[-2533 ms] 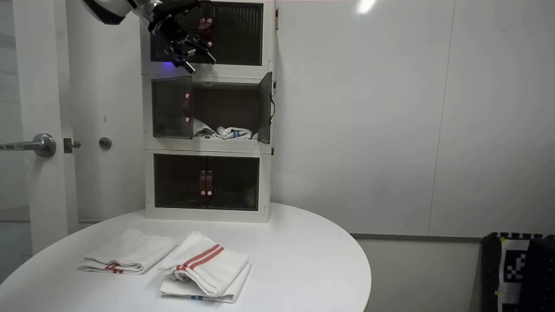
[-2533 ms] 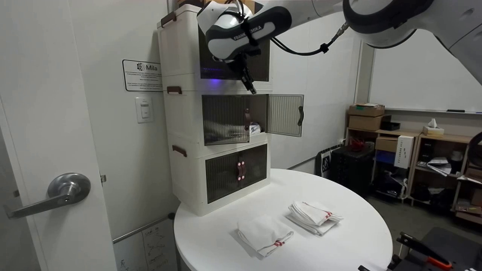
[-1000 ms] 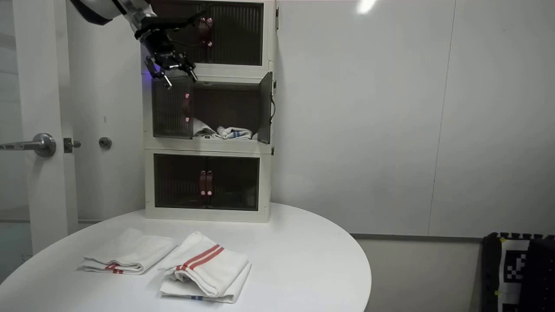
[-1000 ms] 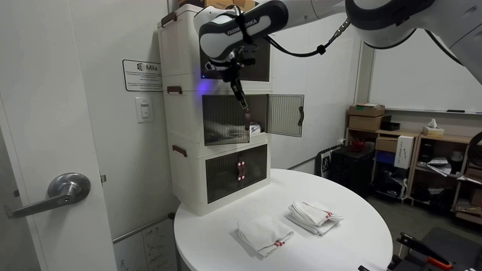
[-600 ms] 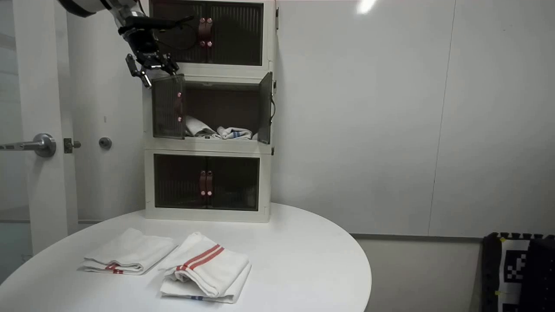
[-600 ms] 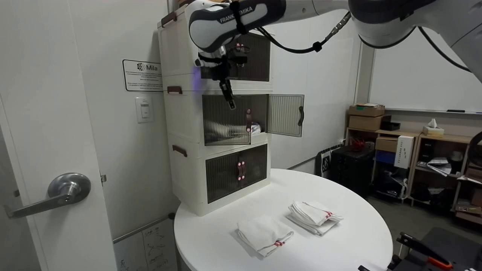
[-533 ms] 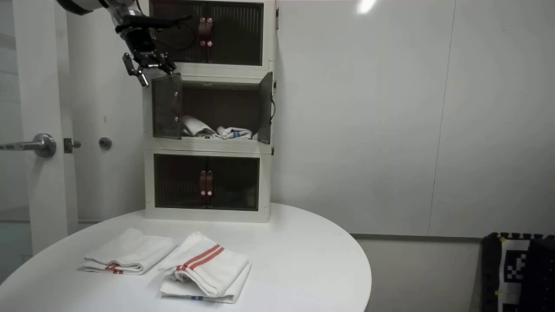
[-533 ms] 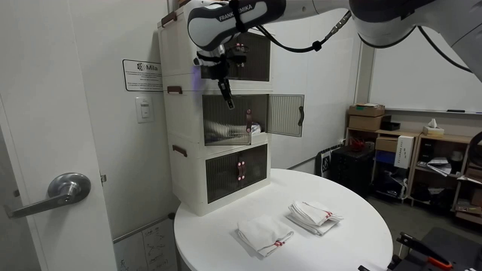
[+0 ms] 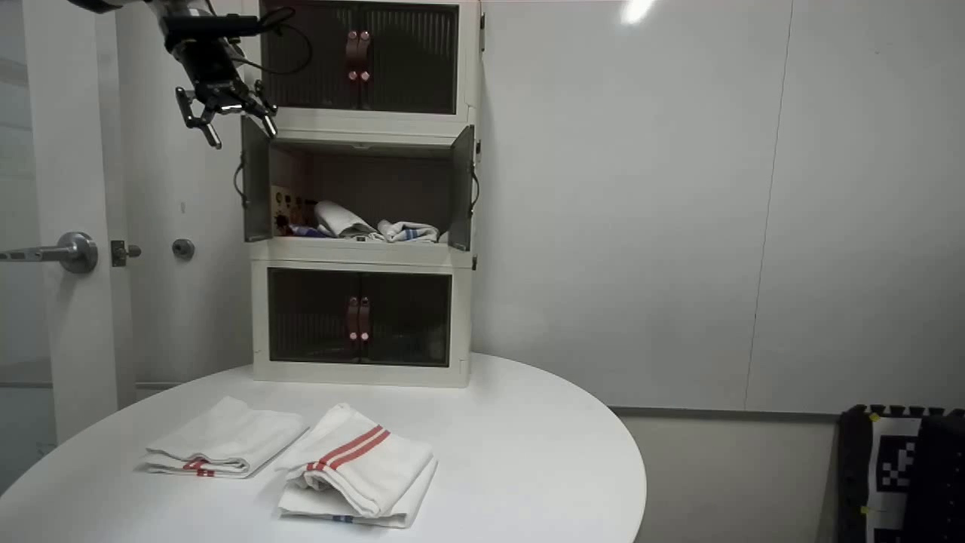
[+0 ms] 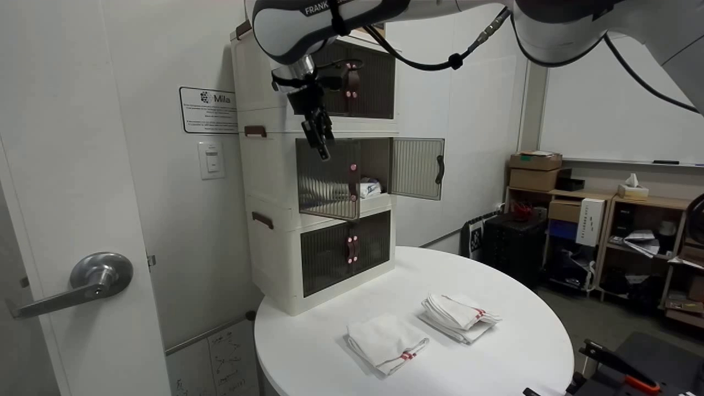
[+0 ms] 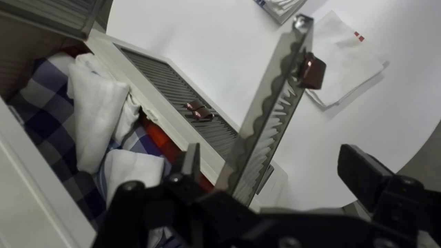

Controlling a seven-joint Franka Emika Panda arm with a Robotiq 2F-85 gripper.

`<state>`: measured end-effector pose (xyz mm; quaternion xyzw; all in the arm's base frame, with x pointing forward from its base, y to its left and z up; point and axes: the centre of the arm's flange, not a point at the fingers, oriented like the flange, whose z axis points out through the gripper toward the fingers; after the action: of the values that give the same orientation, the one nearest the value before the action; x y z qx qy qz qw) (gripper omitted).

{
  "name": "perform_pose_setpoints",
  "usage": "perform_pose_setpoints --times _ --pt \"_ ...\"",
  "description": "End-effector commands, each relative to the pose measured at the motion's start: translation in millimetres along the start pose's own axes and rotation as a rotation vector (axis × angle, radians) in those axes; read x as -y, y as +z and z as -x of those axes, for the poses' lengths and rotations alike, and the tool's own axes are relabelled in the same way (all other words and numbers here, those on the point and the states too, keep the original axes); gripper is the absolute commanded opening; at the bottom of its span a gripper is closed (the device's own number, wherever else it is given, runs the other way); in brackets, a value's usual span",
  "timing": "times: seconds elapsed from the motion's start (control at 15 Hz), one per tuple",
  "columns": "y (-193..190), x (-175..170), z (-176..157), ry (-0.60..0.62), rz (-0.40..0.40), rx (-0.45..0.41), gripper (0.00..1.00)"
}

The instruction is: Open the middle drawer

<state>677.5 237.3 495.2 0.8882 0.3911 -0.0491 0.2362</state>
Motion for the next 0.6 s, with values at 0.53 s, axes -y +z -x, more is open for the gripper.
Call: perform_pose_setpoints --times 0.53 --pt "-26.2 8.8 15.5 0.24 -0.092 0.142 1.0"
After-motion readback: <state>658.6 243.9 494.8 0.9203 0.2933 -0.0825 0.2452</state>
